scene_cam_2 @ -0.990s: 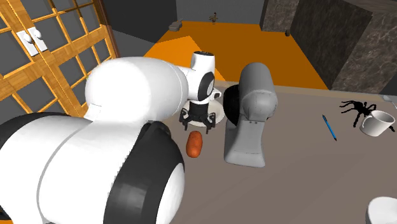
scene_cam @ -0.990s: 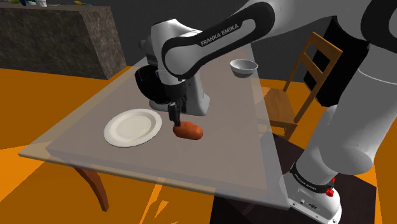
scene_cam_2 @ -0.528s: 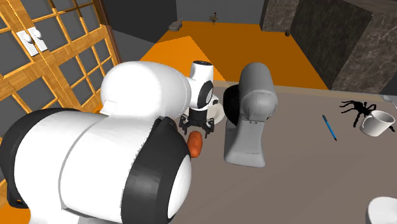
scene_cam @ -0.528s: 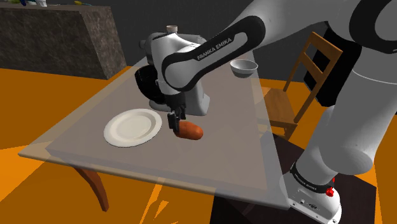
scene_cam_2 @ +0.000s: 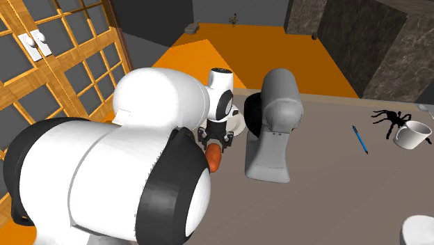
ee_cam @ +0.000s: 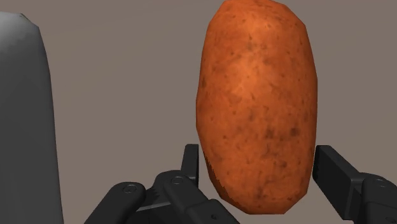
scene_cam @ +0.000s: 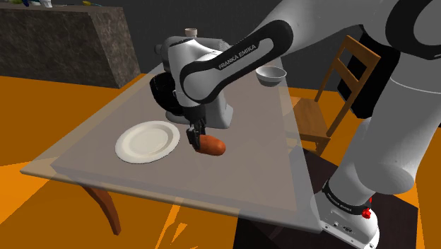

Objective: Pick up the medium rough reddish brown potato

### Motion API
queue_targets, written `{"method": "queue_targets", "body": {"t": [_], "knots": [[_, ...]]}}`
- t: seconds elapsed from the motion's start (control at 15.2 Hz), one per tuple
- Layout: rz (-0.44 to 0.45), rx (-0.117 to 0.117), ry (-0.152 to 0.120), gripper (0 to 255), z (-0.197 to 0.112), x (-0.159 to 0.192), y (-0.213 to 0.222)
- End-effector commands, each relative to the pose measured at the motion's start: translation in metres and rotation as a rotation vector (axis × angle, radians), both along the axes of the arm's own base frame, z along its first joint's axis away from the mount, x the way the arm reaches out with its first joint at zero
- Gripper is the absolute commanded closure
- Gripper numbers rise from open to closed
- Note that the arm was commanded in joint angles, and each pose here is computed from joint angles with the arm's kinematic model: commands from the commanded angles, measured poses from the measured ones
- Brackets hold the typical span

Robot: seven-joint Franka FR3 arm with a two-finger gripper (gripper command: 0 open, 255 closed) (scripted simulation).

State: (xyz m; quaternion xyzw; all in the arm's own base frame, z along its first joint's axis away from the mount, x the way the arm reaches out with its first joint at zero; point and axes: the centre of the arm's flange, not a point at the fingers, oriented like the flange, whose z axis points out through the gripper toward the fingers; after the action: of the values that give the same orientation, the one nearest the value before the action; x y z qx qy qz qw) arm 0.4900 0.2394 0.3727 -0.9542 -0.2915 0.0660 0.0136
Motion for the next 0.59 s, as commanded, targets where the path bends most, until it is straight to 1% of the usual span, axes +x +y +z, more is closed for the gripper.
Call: {"method": "queue_targets", "body": {"t": [0.0,0.2,0.53], "knots": [[0.0,-0.001,0.001,255,-0.001,0.0,0.0],[0.0,-0.001,0.001,255,-0.001,0.0,0.0],[0.0,-0.001,0.001,255,0.026,0.0,0.0]]}}
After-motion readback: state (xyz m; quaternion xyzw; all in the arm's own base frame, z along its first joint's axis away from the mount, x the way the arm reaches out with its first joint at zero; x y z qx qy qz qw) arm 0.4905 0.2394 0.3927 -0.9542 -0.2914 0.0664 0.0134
